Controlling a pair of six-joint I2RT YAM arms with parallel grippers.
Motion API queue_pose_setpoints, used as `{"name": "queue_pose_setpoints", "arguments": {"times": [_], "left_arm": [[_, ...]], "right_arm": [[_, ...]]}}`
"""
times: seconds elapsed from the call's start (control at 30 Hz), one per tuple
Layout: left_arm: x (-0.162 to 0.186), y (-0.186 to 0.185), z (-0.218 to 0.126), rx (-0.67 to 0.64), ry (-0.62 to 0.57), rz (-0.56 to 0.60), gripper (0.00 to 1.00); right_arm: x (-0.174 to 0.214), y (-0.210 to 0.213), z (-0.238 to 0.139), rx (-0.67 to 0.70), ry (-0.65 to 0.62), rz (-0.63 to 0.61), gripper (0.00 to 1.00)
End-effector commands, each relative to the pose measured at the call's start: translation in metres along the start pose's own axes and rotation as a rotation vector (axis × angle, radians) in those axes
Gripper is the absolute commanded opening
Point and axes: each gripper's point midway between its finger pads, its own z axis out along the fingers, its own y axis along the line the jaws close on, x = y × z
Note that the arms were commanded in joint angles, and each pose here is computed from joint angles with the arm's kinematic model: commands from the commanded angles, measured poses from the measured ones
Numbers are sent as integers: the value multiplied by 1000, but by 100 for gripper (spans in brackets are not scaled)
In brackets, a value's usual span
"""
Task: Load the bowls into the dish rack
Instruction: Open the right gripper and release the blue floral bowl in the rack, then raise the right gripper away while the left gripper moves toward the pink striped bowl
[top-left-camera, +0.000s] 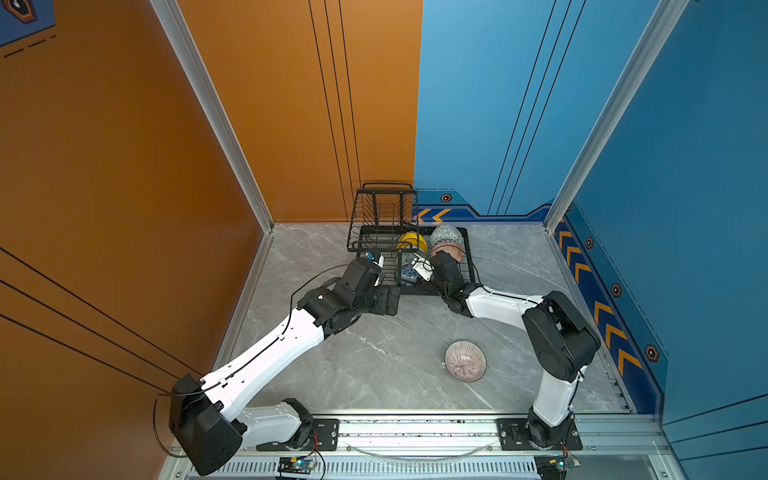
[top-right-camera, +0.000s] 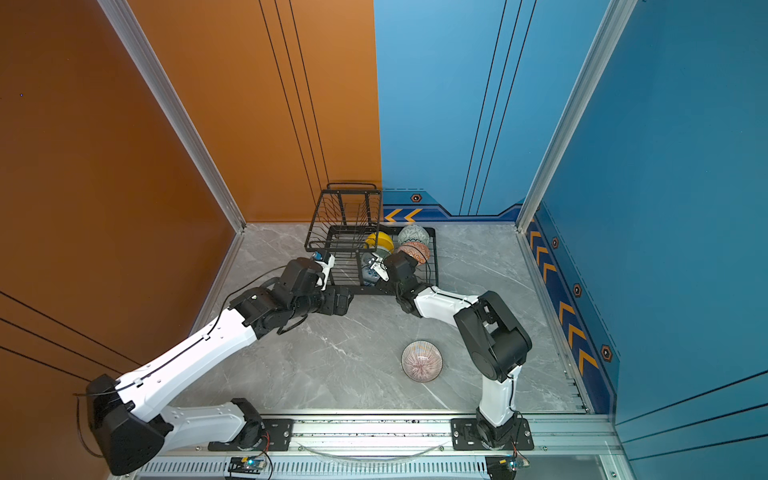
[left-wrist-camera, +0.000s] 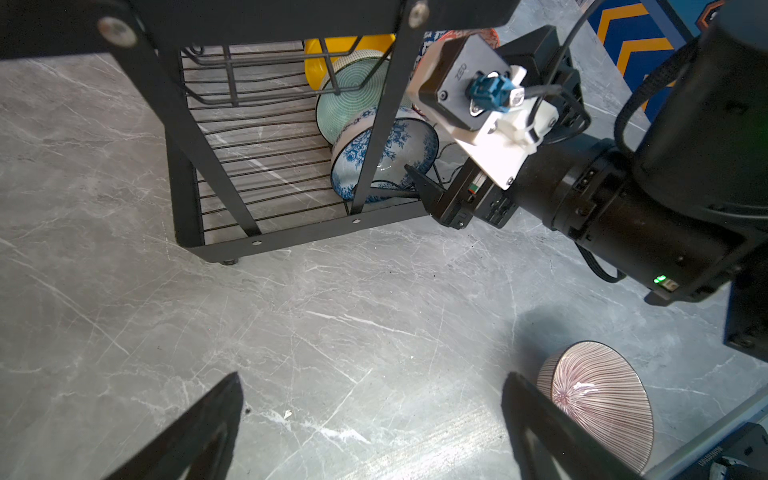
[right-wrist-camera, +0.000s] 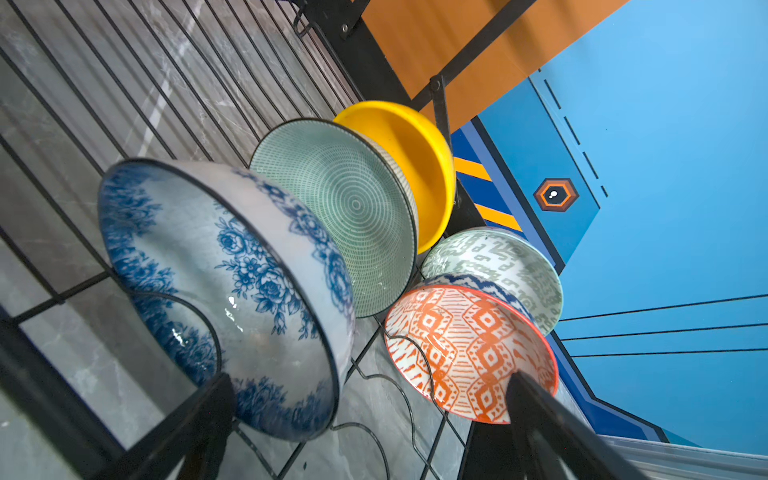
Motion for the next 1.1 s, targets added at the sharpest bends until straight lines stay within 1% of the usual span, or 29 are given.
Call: {"name": "queue_pose_setpoints", "arguments": {"times": [0.0, 0.37, 0.47, 0.53, 0.6, 0.67, 0.77, 0.87, 0.97, 1.07], "left_arm": [[-5, -1, -11, 0, -27, 7, 98], [-1, 3, -19, -6, -39, -17, 98], [2, 0, -22, 3, -41, -23, 98], [5, -3, -24, 9, -42, -22, 98], [9, -7, -26, 18, -42, -14, 98], [14, -12, -26, 32, -30, -10, 98], [25, -22, -23, 54, -5, 0, 98], [37, -33, -21, 68, 20, 16, 98], [49, -46, -18, 77, 42, 35, 98], [62, -62, -15, 85, 64, 58, 98]], "right_arm": [[-1, -13, -12, 34, -6, 7, 100], [8, -18, -38, 62, 8, -5, 100], [9, -22, -51, 65, 6, 19, 100], [9, -25, -61, 51, 5, 66, 100], [10, -29, -70, 14, 8, 139, 100], [13, -33, -80, -64, 30, 241, 100], [18, -44, -91, -137, 91, 387, 100], [26, -47, -99, -208, 163, 470, 100], [33, -51, -104, -247, 233, 532, 100], [36, -57, -108, -259, 265, 584, 100]]}}
